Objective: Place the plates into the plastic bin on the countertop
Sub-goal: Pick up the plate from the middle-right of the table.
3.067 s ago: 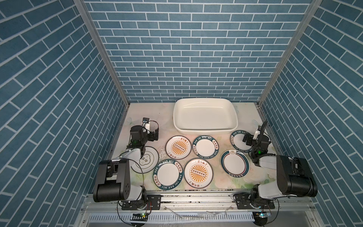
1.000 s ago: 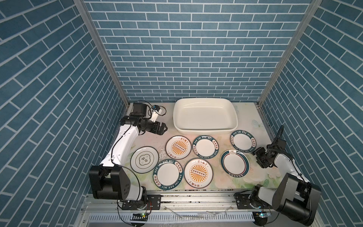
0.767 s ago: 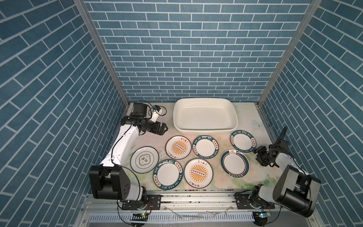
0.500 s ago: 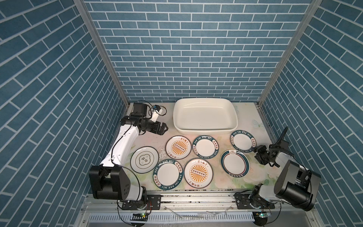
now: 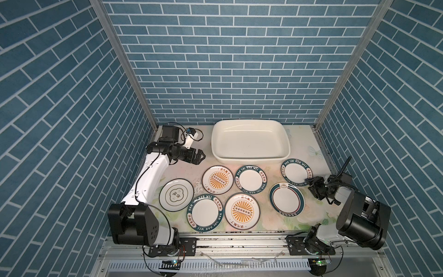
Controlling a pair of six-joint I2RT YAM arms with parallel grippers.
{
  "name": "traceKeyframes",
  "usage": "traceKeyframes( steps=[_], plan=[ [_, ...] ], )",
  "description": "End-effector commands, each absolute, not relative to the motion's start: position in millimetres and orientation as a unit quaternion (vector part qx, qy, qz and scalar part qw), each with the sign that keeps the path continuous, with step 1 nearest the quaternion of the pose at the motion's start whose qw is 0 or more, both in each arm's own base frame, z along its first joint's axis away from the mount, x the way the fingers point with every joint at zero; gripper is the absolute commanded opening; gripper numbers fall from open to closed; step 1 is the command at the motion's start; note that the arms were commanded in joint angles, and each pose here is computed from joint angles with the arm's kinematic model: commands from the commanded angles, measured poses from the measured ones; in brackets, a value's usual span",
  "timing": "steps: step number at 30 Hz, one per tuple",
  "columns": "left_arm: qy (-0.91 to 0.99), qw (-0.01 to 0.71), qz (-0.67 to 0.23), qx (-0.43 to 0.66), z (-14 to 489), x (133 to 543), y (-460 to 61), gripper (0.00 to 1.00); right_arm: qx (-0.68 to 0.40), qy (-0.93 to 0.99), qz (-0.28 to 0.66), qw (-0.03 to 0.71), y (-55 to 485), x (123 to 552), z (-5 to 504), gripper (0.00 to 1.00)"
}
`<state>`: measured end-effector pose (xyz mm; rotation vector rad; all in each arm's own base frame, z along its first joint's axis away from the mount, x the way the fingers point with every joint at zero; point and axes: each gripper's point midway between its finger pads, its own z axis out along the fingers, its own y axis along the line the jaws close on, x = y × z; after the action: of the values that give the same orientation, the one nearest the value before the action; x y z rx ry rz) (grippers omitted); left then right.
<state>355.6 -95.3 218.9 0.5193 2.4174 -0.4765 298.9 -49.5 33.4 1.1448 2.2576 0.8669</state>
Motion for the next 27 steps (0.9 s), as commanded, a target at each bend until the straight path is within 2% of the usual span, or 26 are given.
traceKeyframes(
  steps=[1,7,14,17,27],
  plan=[
    [0.908,0.317,-0.185,0.202,226.9,351.5,-99.4,1.0,0.441,0.816,0.312,0.206,-48.0,290.0,14.2,0.52],
    [0.906,0.322,-0.187,0.2,228.8,351.5,-100.8,1.0,0.444,0.809,0.329,0.202,-46.1,294.2,5.9,0.42],
    [0.906,0.323,-0.185,0.201,229.5,350.2,-100.0,0.99,0.449,0.804,0.334,0.2,-47.8,296.2,0.5,0.34],
    [0.906,0.323,-0.186,0.2,228.9,349.4,-100.4,0.99,0.449,0.802,0.338,0.201,-48.2,296.6,0.3,0.27],
    [0.904,0.325,-0.189,0.202,231.5,349.3,-102.1,0.99,0.455,0.797,0.341,0.203,-50.9,292.5,0.7,0.2]
  ],
)
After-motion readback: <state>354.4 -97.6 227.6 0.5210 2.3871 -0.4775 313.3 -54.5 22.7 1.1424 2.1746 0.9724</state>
